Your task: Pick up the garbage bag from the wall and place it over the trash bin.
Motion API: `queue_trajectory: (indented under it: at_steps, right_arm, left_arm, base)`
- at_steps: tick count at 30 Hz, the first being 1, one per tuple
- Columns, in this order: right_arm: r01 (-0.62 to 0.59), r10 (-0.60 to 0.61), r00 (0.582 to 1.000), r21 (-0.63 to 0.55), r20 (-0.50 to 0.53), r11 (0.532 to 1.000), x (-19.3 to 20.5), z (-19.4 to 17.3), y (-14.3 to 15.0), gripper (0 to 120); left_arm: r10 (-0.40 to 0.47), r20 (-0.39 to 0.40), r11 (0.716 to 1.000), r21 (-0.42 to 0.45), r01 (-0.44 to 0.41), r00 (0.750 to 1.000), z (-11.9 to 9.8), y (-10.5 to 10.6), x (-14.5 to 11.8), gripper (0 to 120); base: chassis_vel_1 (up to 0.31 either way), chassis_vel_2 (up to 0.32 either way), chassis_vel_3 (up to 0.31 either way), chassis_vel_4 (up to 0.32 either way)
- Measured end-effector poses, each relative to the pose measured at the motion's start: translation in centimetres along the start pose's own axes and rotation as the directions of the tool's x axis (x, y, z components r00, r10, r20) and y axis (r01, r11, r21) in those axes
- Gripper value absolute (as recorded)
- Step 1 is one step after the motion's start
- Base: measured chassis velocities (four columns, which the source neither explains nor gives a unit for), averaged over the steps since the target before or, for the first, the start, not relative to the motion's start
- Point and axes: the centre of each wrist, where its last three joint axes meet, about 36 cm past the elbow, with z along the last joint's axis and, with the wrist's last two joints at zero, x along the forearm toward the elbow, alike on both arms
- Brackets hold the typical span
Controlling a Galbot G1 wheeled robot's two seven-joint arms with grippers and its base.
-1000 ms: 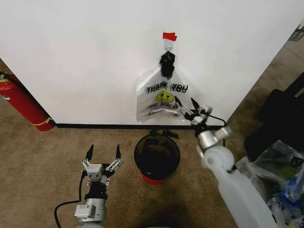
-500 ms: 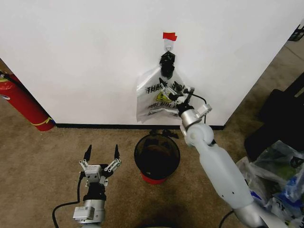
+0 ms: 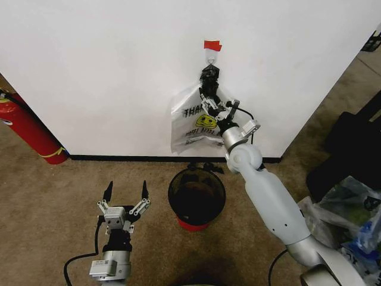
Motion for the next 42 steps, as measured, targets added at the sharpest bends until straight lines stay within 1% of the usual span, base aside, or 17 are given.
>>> queue_trajectory:
  at_steps: [3, 5, 6, 9, 11, 20, 27, 28, 34, 35, 42]
  right_arm:
    - [-0.01, 0.01, 1.0, 0.0, 0.005, 1.0, 0.0, -0.1, -0.1, 29]
    - [-0.021, 0.021, 1.0, 0.0, 0.012, 1.0, 0.0, -0.3, -0.3, 18]
    - [-0.021, 0.021, 1.0, 0.0, 0.012, 1.0, 0.0, -0.3, -0.3, 18]
    - [-0.029, 0.029, 0.999, 0.009, 0.012, 1.0, 0.2, -0.5, -0.8, 5]
    - [-0.03, 0.03, 0.999, 0.013, 0.015, 0.999, 0.4, -0.7, -0.9, 0]
    - [-0.025, 0.024, 1.0, 0.036, 0.014, 0.999, 2.1, -0.7, -0.6, 0]
    - [-0.019, 0.02, 1.0, 0.089, -0.012, 0.996, 7.4, -0.2, -0.3, 0]
    - [-0.019, 0.02, 1.0, 0.089, -0.012, 0.996, 7.4, -0.2, -0.3, 0]
    - [-0.03, 0.036, 0.998, 0.127, -0.049, 0.991, 12.8, 1.0, 0.2, 0]
    - [-0.03, 0.036, 0.998, 0.127, -0.049, 0.991, 12.8, 1.0, 0.2, 0]
    - [-0.021, 0.033, 0.998, 0.2, -0.06, 0.98, 17.6, 1.2, 0.9, 0]
  left_arm:
    - [0.001, 0.003, 1.0, -0.001, -0.001, 1.0, 0.0, -0.1, 0.0, 100]
    - [0.0, 0.008, 1.0, 0.0, 0.0, 1.0, -0.2, -0.2, 0.0, 100]
    - [0.0, 0.008, 1.0, 0.0, 0.0, 1.0, -0.2, -0.2, 0.0, 100]
    - [-0.003, 0.011, 1.0, 0.001, 0.003, 1.0, -0.4, -0.2, 0.0, 100]
    - [-0.003, 0.012, 1.0, 0.0, 0.003, 1.0, -0.4, -0.2, 0.0, 100]
    - [-0.002, 0.012, 1.0, 0.002, 0.002, 1.0, -0.4, -0.2, 0.2, 100]
    - [0.004, 0.012, 1.0, 0.007, -0.004, 1.0, -0.2, -0.5, 0.3, 100]
    - [0.004, 0.012, 1.0, 0.007, -0.004, 1.0, -0.2, -0.5, 0.3, 100]
    - [0.013, 0.01, 1.0, 0.013, -0.013, 1.0, -0.1, -0.8, 0.3, 100]
    - [0.013, 0.01, 1.0, 0.013, -0.013, 1.0, -0.1, -0.8, 0.3, 100]
    - [0.019, 0.012, 1.0, 0.013, -0.019, 1.0, -0.2, -0.8, 0.3, 100]
  base:
    - [0.0, 0.0, 0.0, 0.0]
    - [0.0, 0.0, 0.0, 0.0]
    - [0.0, 0.0, 0.0, 0.0]
    - [0.0, 0.0, 0.0, 0.0]
    - [0.0, 0.0, 0.0, 0.0]
    - [0.0, 0.0, 0.0, 0.0]
    - [0.0, 0.0, 0.0, 0.0]
    - [0.0, 0.0, 0.0, 0.0]
    - [0.0, 0.0, 0.0, 0.0]
    - [0.0, 0.0, 0.0, 0.0]
    - [0.0, 0.0, 0.0, 0.0]
